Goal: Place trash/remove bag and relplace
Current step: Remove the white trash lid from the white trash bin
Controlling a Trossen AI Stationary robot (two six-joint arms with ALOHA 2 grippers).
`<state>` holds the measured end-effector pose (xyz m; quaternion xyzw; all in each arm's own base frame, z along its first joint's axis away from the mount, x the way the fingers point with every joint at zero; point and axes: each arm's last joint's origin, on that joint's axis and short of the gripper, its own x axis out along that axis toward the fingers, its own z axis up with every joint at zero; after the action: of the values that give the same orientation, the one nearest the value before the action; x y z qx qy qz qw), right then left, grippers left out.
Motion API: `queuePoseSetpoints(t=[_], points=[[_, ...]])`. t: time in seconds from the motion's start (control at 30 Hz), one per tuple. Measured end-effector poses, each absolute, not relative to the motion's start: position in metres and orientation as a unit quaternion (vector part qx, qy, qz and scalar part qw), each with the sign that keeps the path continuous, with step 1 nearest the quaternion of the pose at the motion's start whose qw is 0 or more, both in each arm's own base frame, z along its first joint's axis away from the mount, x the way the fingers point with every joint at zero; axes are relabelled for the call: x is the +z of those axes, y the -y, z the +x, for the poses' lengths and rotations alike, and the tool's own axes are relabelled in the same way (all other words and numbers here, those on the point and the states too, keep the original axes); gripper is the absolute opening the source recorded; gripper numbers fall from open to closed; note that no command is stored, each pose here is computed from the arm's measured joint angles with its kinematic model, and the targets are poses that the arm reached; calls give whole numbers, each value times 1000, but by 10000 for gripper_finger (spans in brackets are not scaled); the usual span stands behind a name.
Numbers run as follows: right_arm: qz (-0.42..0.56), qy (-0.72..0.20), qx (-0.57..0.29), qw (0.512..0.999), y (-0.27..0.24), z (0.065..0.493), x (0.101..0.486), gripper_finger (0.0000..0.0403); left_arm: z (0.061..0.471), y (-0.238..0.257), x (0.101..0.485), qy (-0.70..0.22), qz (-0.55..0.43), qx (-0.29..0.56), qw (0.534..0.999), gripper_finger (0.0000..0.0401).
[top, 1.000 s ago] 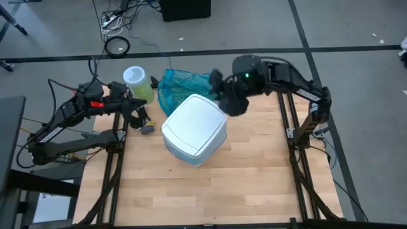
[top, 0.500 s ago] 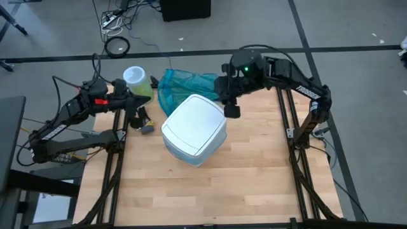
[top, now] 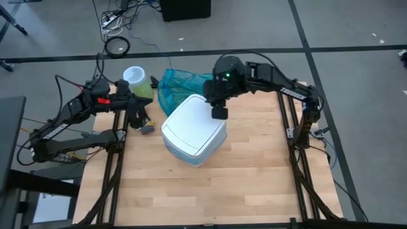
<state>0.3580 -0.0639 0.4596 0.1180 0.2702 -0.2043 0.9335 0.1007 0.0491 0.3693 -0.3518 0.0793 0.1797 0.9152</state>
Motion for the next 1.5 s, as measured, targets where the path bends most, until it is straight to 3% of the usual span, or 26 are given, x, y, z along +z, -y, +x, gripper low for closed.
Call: queuePoseSetpoints(t=[0.57,1.13,1.27,1.4,1.5], points=[[146,-317,-234,907,64,356,447,131,101,-49,371,-73,-340,175,921,5],[186,-350,-208,894,63,373,427,99,103,-50,378,-41,-326,166,930,5],[198,-347,-211,892,63,372,428,74,103,-50,379,-36,-324,164,931,5],[201,-351,-202,892,62,370,429,16,103,-50,379,-34,-323,164,931,6],[204,-357,-196,890,61,369,429,9,103,-50,381,-27,-319,162,933,6]])
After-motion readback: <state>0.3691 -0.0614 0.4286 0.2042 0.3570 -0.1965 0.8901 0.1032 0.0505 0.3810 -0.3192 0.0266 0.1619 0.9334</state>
